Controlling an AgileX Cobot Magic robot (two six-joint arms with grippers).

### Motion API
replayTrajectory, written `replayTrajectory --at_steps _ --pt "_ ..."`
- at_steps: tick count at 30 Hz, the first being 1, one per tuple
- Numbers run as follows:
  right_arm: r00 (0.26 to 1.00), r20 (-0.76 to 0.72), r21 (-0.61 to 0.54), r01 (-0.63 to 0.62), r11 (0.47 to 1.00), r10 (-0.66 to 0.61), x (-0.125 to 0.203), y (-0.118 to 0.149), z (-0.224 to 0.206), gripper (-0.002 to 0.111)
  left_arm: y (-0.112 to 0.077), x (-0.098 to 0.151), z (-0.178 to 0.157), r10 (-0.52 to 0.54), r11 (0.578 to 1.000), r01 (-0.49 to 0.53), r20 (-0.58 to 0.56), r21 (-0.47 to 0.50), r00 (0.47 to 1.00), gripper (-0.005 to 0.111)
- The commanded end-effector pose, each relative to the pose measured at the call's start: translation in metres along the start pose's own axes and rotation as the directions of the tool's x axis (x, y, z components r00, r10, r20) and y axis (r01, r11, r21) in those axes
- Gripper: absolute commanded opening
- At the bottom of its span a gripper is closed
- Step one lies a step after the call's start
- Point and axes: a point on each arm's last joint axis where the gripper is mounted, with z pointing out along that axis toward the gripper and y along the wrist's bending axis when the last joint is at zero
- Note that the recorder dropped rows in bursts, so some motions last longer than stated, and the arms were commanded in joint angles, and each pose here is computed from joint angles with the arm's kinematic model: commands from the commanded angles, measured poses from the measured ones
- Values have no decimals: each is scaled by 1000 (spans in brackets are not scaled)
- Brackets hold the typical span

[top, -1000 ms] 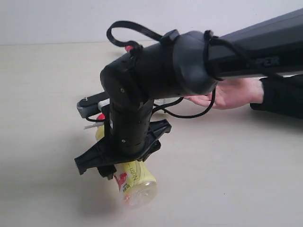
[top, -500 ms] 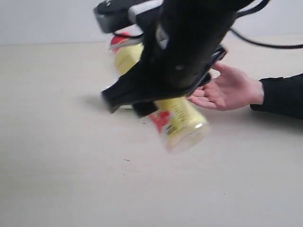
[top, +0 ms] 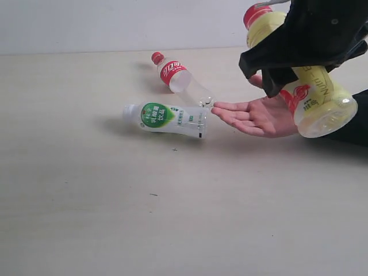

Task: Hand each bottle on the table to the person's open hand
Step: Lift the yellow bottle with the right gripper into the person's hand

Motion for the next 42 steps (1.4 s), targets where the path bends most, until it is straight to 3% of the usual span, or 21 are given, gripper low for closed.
replayTrajectory --at_steps 1,11,18,42 --pt "1000 -4 -6 6 1000 -6 -10 -9 30 0 0 0 0 -6 1000 6 4 0 1000 4" --pt "996 -48 9 73 997 -72 -31 4 108 0 0 0 0 -6 1000 6 4 0 1000 4" --pt "995 -100 14 20 1000 -18 -33 -10 136 0 0 0 0 -6 1000 6 4 0 1000 4" --pt "999 -48 -11 -9 1000 9 -39 -12 141 0 0 0 0 -6 1000 6 4 0 1000 4"
